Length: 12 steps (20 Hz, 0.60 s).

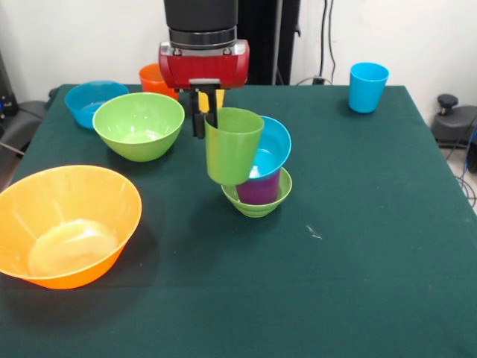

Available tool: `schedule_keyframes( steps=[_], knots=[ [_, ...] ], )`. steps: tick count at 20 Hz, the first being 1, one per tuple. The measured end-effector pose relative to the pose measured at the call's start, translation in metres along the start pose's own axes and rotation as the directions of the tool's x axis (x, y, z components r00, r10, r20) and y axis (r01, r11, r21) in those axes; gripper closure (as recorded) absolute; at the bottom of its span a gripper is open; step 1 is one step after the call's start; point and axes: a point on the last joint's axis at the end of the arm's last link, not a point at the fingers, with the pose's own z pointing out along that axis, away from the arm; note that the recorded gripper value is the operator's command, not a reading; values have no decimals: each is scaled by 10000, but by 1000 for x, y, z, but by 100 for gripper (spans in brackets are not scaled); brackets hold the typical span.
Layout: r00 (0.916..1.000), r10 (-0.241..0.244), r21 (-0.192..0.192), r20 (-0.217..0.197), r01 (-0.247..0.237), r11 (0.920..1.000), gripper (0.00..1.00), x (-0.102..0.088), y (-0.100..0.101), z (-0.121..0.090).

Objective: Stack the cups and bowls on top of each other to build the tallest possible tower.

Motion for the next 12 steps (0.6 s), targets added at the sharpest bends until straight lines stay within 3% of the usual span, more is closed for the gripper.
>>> schedule_keyframes(
  steps=[7, 12],
  knots=[
    [10000, 86, 29, 42, -86, 10000, 100, 2, -2, -16],
    [9994, 349, 17, 12, -349, 9994, 100, 11, -1, -49]
  ],
)
